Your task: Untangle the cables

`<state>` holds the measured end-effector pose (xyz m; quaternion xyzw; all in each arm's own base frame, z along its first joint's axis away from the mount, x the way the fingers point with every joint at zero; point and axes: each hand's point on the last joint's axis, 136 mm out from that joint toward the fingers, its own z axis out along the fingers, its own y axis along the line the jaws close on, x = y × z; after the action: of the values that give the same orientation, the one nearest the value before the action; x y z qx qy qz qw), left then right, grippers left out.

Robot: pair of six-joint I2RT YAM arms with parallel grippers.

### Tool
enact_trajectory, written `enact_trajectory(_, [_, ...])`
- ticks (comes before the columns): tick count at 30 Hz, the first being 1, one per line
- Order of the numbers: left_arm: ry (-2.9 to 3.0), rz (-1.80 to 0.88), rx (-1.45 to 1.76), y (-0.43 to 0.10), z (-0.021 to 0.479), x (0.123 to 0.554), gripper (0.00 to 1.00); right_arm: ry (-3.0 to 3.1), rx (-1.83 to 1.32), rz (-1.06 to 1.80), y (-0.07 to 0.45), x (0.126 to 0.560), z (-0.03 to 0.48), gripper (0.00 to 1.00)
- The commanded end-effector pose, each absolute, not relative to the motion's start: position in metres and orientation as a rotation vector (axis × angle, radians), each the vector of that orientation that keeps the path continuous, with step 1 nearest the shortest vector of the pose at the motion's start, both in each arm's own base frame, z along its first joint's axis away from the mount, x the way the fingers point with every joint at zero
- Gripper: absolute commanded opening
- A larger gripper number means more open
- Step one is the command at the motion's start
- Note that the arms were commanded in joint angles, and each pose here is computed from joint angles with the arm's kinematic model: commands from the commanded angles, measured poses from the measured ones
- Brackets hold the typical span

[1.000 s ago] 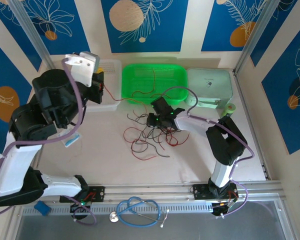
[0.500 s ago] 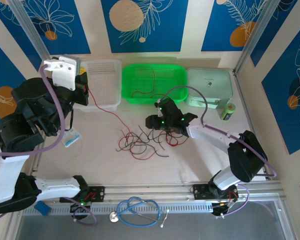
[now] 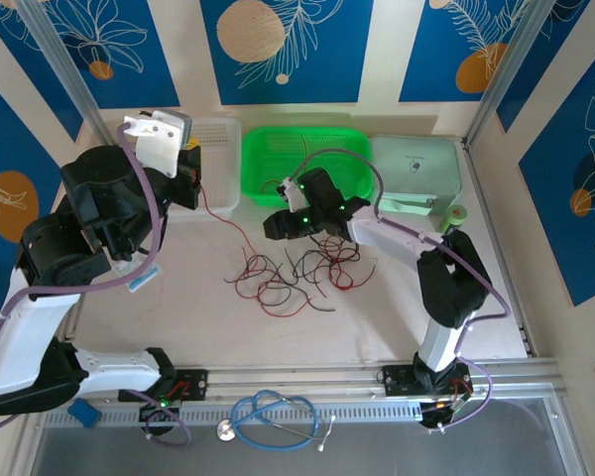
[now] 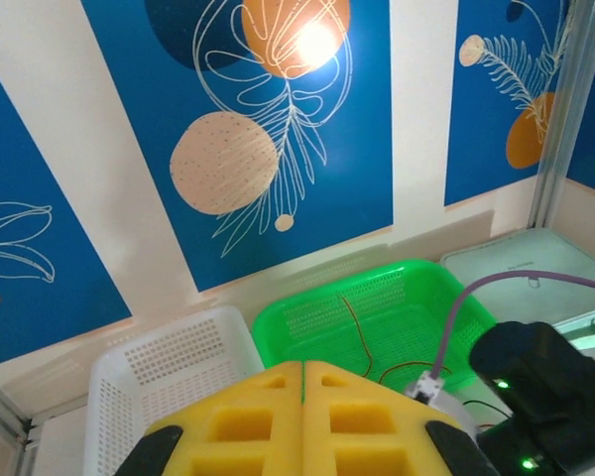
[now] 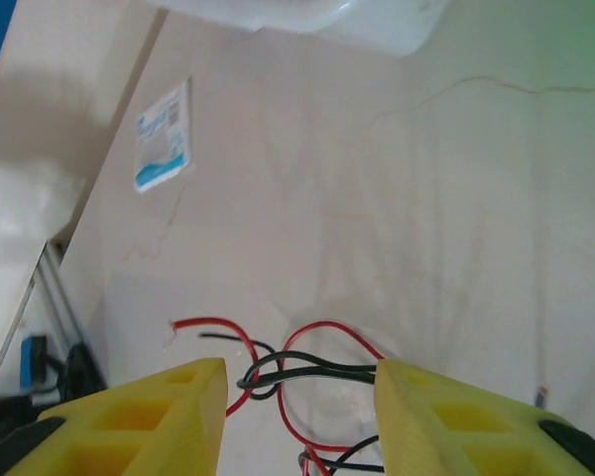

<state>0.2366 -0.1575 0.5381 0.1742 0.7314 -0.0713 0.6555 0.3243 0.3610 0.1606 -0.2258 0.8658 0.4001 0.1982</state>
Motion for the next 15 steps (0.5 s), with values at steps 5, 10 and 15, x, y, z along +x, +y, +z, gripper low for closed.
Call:
enact_trajectory(5, [1.592,-0.278,0.396,-0.157,0.562,0.220,0.02,2.169,-1.202,1.323,0.381,0.294,0.166,0.49])
enact_trajectory(10, [1.579,-0.293,0.392,-0.156,0.566,0.218,0.02,2.143,-1.241,1.405,0.400,0.287,0.154,0.53])
enact_trajectory(15, [1.575,-0.283,0.402,-0.158,0.568,0.219,0.02,2.140,-1.253,1.417,0.404,0.272,0.141,0.54])
